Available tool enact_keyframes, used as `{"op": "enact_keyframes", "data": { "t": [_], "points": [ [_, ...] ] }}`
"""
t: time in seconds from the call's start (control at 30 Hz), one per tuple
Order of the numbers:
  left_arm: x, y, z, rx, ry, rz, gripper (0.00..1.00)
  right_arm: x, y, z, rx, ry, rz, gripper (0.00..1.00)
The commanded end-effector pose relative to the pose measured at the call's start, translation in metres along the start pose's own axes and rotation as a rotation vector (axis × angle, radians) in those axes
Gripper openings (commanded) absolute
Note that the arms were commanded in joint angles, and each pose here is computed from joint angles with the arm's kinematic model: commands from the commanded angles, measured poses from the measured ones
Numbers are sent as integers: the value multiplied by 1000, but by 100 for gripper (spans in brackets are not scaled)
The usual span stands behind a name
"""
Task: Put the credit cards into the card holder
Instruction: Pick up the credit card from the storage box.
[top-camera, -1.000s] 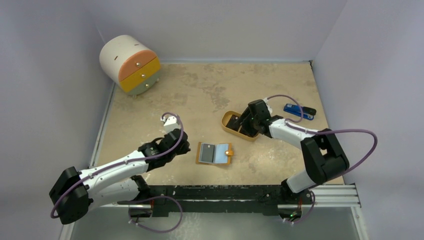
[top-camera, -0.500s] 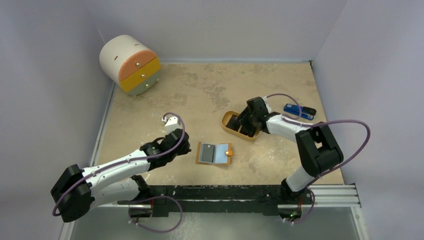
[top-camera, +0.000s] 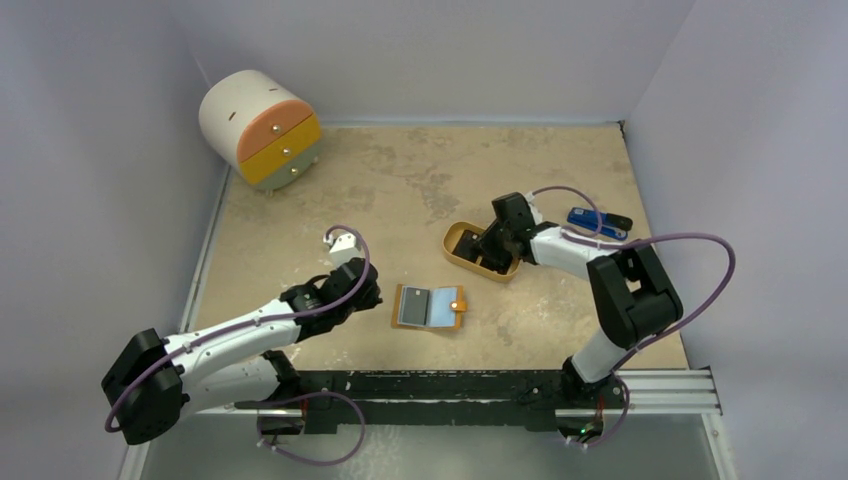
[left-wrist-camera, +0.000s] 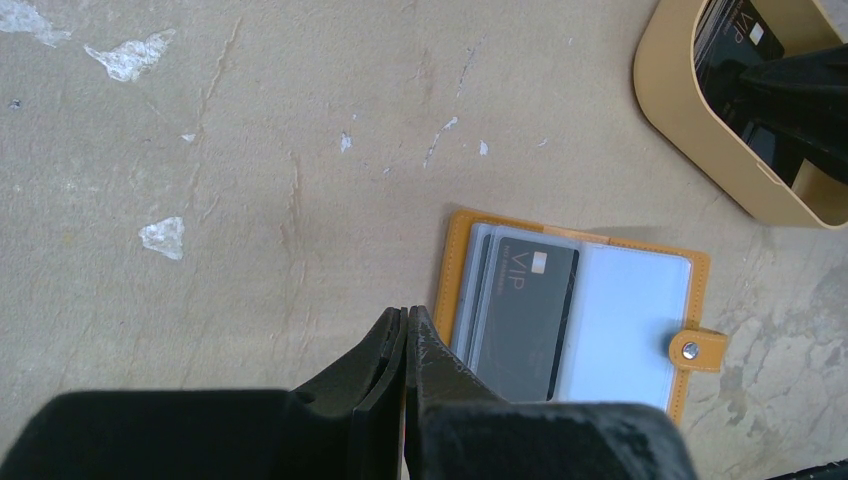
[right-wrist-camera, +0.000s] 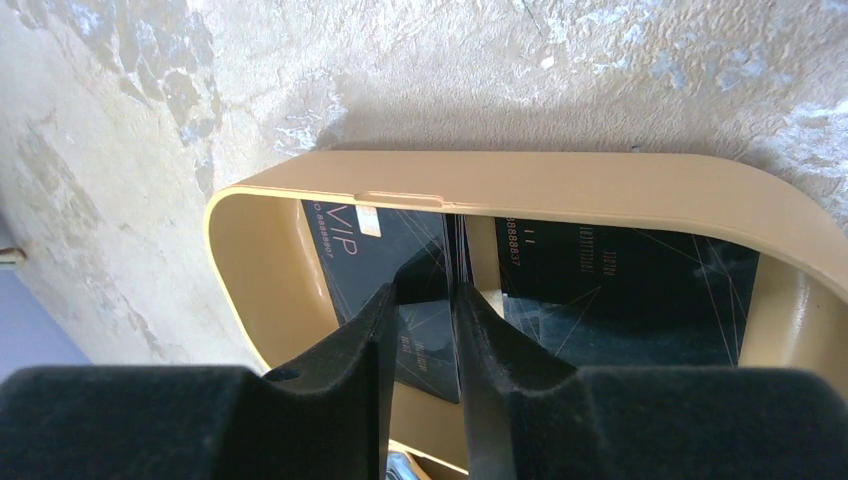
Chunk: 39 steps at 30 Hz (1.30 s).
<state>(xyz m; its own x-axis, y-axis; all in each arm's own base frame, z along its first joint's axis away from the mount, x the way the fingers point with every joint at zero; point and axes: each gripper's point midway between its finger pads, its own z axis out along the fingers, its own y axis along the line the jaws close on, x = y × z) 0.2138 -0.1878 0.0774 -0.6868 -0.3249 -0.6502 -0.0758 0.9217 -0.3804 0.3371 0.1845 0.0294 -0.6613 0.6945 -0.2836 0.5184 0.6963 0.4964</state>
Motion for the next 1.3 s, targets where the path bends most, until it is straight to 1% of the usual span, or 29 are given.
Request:
{"op": "enact_keyframes", "data": {
  "t": [0.0, 0.53, 0.87, 1.27],
  "points": [
    [-4, -5, 2, 21, -19, -26, 0, 0, -30, 0, 93, -22, -26, 28],
    [-2, -7, 4, 26, -11, -30, 0, -12, -36, -19, 63, -71, -25, 22],
    [-2, -8, 4, 29, -9, -31, 0, -17, -20, -33, -10, -87, -33, 7],
    [-3, -11, 4, 36, -11, -34, 0, -19, 9, -53, -129, -68, -32, 1]
  ]
}}
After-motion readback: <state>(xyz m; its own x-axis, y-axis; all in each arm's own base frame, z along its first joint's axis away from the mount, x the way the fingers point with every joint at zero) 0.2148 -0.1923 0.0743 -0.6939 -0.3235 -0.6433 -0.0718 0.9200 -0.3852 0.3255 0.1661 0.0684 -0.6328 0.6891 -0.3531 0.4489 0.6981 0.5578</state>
